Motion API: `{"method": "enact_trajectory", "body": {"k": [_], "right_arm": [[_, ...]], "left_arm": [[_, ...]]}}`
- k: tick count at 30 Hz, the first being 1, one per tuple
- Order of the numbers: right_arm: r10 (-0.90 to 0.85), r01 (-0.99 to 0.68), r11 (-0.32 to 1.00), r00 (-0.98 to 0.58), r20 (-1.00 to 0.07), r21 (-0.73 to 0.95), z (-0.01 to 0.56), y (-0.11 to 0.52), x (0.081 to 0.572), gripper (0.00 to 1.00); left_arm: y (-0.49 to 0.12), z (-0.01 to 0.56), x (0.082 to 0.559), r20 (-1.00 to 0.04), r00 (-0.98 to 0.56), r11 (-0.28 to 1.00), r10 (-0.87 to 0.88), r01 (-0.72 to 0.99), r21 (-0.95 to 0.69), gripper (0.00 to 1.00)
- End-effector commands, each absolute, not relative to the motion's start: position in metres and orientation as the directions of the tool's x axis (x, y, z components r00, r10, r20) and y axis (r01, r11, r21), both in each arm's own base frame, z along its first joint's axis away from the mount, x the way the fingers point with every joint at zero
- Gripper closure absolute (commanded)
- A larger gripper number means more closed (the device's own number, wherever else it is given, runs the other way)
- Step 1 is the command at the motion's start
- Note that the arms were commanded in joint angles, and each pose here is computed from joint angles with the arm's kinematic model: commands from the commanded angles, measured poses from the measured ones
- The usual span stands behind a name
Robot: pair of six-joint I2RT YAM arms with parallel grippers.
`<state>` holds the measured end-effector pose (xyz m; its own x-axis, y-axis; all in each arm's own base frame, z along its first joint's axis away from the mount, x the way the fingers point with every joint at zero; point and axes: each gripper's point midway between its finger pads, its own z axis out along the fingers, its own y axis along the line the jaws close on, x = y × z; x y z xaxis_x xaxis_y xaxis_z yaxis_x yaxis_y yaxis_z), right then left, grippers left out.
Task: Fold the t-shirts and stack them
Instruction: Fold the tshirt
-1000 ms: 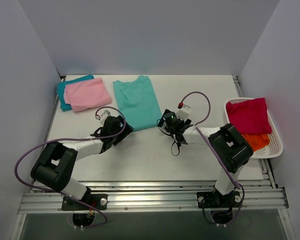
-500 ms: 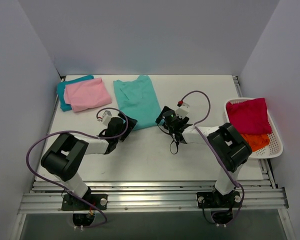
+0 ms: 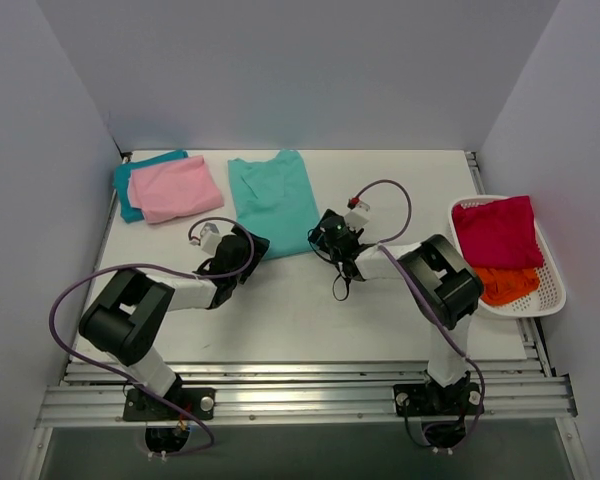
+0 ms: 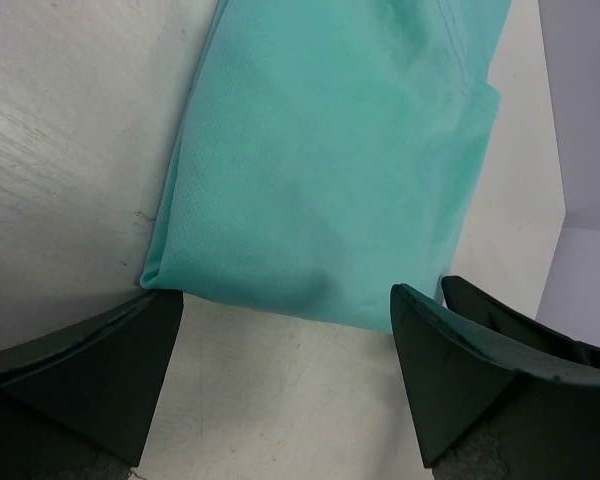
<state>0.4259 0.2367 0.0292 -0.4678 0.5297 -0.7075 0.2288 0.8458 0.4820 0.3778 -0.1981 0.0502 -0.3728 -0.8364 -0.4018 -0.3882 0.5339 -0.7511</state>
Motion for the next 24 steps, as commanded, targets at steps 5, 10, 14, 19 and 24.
{"method": "enact_trajectory", "body": {"k": [5,10,14,19,24], "right_arm": [[0.531,0.226,0.843,-0.498,-0.686,0.489,0.019,0.243,0.427,0.5],[0.528,0.225,0.844,-0.504,-0.684,0.486,0.017,0.243,0.425,0.69],[0.525,0.224,0.846,-0.51,-0.681,0.484,0.014,0.243,0.424,0.94],[0.526,0.23,0.845,-0.515,-0.677,0.482,0.011,0.244,0.424,1.0],[0.526,0.24,0.846,-0.513,-0.678,0.475,0.009,0.242,0.424,1.0]], "left_arm": [[-0.179,0.028,0.365,-0.443,-0.372,0.577,-0.816,-0.466,-0.671,0.04],[-0.179,0.024,0.366,-0.441,-0.371,0.575,-0.817,-0.471,-0.669,0.04],[-0.178,0.022,0.365,-0.443,-0.37,0.576,-0.817,-0.476,-0.665,0.03],[-0.17,0.019,0.359,-0.453,-0.358,0.578,-0.816,-0.507,-0.639,0.0],[-0.165,0.016,0.358,-0.463,-0.351,0.581,-0.814,-0.524,-0.623,0.14]]}}
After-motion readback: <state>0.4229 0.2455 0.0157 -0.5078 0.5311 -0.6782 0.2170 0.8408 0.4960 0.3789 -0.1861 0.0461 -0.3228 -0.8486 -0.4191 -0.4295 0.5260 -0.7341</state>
